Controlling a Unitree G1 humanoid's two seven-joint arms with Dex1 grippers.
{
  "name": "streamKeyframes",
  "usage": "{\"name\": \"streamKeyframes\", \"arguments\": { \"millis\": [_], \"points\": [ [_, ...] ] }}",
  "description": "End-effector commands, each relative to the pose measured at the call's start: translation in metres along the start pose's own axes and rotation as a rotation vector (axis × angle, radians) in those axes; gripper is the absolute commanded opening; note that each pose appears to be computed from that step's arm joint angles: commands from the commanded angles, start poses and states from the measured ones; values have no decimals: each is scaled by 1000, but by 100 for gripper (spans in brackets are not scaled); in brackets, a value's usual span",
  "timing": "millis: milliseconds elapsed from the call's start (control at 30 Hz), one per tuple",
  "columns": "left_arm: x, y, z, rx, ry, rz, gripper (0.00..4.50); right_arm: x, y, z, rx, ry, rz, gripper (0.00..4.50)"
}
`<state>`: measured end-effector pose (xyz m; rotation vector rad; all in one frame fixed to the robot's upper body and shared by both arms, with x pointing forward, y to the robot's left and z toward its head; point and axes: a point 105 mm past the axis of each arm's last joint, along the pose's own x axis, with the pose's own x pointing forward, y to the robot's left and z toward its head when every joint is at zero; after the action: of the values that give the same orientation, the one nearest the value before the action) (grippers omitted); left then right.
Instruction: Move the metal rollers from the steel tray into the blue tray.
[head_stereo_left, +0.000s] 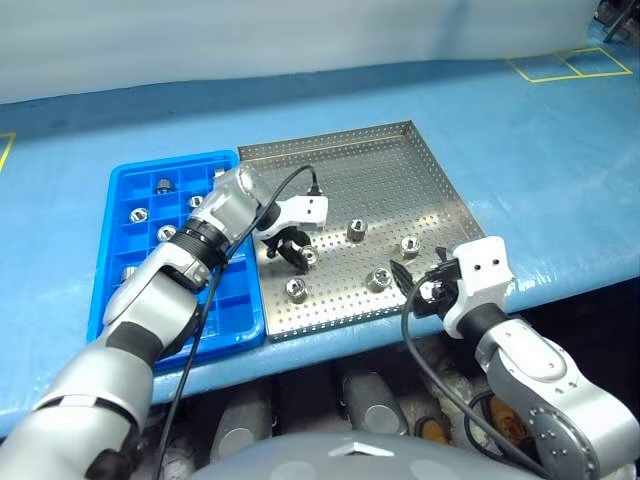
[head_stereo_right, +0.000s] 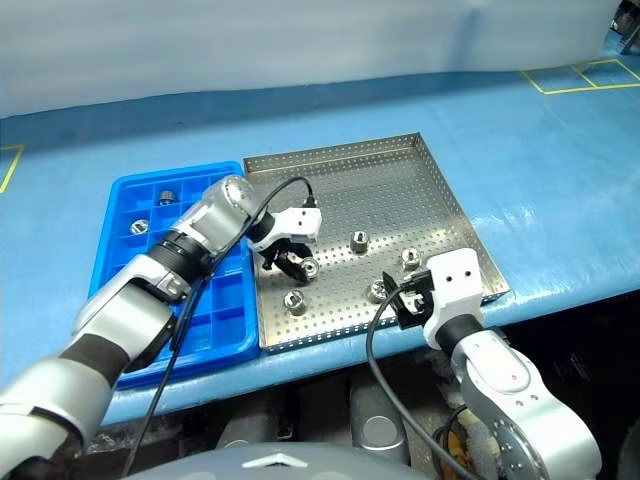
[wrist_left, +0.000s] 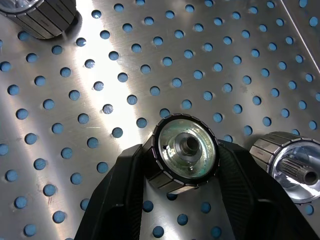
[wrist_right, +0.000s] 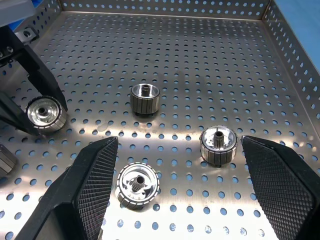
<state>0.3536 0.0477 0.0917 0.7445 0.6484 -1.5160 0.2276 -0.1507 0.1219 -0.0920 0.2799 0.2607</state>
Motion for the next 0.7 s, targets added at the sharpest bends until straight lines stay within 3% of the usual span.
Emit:
{"name": "streamKeyframes", "arguments": {
  "millis": [33,167,333,533,700],
  "points": [
    [-45,20,49,32,-258,196,188,-5,4,19,-19,-86,17,420],
    [-100,30,47,-26,-407,478,188,5,16,27,1,-111,65,420],
    [-147,13,-11,-124,-317,784,188,30,49,37,7,-122,230,420],
    [-162,-36,-53,-259,-244,934,188,51,91,46,-71,-115,487,420],
    [-154,-75,-80,-396,-197,981,188,57,127,43,-179,-111,709,420]
  ]
}}
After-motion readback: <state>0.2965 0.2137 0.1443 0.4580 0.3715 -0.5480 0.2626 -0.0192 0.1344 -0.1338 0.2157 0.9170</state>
